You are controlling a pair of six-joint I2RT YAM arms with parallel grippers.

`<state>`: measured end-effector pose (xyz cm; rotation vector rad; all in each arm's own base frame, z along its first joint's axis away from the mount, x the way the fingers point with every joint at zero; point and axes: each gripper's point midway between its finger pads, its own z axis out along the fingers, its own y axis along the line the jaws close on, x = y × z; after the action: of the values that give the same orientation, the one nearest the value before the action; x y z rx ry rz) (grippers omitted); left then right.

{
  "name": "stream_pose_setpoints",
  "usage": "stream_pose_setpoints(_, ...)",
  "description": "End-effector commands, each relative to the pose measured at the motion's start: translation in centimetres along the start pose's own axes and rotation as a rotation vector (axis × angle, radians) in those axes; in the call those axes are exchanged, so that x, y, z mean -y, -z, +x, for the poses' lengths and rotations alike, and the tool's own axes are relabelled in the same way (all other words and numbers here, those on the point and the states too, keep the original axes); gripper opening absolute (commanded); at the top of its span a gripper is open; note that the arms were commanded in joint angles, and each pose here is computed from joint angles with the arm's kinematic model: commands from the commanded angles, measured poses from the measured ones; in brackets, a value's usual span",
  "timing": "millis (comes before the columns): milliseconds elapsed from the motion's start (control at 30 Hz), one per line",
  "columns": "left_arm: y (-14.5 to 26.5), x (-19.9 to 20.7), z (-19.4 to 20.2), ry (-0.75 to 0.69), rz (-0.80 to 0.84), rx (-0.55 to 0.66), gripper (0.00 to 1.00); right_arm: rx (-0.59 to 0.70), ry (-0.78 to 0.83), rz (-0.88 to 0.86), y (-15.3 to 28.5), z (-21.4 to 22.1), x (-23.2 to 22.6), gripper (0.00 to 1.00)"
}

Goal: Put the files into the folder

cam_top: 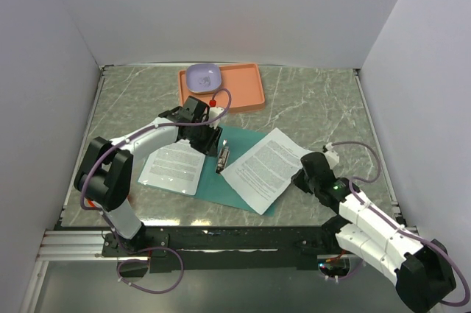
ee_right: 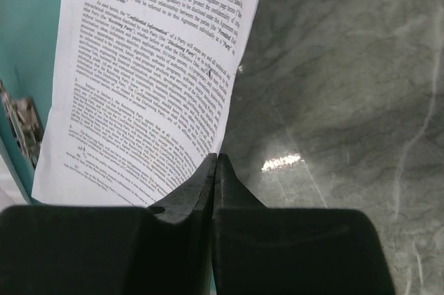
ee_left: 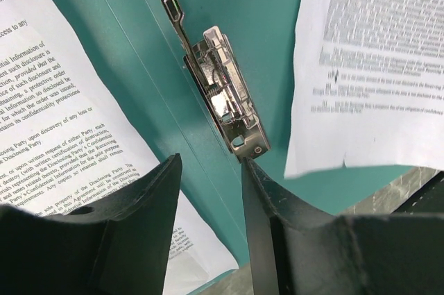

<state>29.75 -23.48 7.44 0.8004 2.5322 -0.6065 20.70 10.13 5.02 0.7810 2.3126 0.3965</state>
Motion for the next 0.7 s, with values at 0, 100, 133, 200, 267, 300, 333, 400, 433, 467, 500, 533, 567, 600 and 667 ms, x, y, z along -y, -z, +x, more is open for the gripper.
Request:
stream_pose_setpoints(0, 0.1, 0.5, -1.1, -0.01, 0.021, 0.024, 0.46, 0.001, 0.149, -0.185, 1.4, -0.9, -4.1, 0.0)
stream_pose_setpoints(100, 0.0, 0.3, -0.8, -0.01, 0.012, 0.022, 0.46, -0.003, 0.198, -0.268, 1.9, -1.0, -5.8, 0.0)
stream_pose_setpoints(133, 0.1, 0.3, -0.8, -0.01, 0.009, 0.024, 0.46, -0.007, 0.211, -0.282, 1.9, -1.0, -6.3, 0.0)
stream_pose_setpoints(200, 0.1, 0.3, -0.7, -0.015, 0.006, 0.021, 0.46, -0.004, 0.244, -0.321, 2.4, -1.5, -7.6, 0.0)
stream_pose_setpoints(267, 0.2, 0.1, -0.6, -0.014, 0.001, 0.018, 0.46, -0.011, 0.272, -0.327, 2.3, -1.7, -8.2, 0.0)
stream_pose_setpoints(300, 0.1, 0.1, -0.6, -0.014, -0.001, 0.017, 0.46, -0.002, 0.279, -0.34, 2.7, -2.2, -9.0, 0.0)
stream_pose_setpoints(333, 0.1, 0.1, -0.6, -0.014, -0.001, 0.018, 0.46, -0.008, 0.291, -0.339, 2.5, -2.2, -9.3, 0.0)
stream_pose_setpoints(400, 0.1, 0.1, -0.6, -0.012, -0.002, 0.017, 0.46, -0.005, 0.301, -0.36, 2.8, -2.6, -10.2, 0.0)
stream_pose_setpoints(433, 0.1, 0.1, -0.5, -0.012, -0.002, 0.015, 0.46, -0.014, 0.307, -0.355, 2.5, -2.5, -10.4, 0.0)
stream_pose_setpoints(467, 0.0, 0.0, -0.4, -0.012, -0.002, 0.012, 0.46, -0.007, 0.31, -0.362, 2.4, -2.7, -10.7, 0.0)
stream_pose_setpoints(500, 0.1, 0.0, -0.5, -0.013, -0.004, 0.014, 0.46, 0.0, 0.31, -0.368, 2.5, -3.1, -11.2, 0.0)
stream_pose_setpoints(533, 0.1, 0.0, -0.3, -0.013, -0.004, 0.011, 0.46, -0.025, 0.32, -0.375, 2.3, -2.6, -11.4, 0.0)
stream_pose_setpoints(567, 0.1, 0.0, -0.3, -0.013, -0.005, 0.011, 0.46, -0.03, 0.322, -0.389, 2.3, -2.6, -11.7, 0.0)
stream_pose_setpoints(600, 0.1, 0.0, -0.3, -0.015, -0.005, 0.012, 0.46, -0.03, 0.325, -0.397, 2.4, -2.7, -12.1, 0.0)
stream_pose_setpoints(667, 0.2, 0.0, -0.3, -0.015, -0.005, 0.011, 0.46, -0.05, 0.329, -0.397, 1.9, -2.4, -12.4, 0.0)
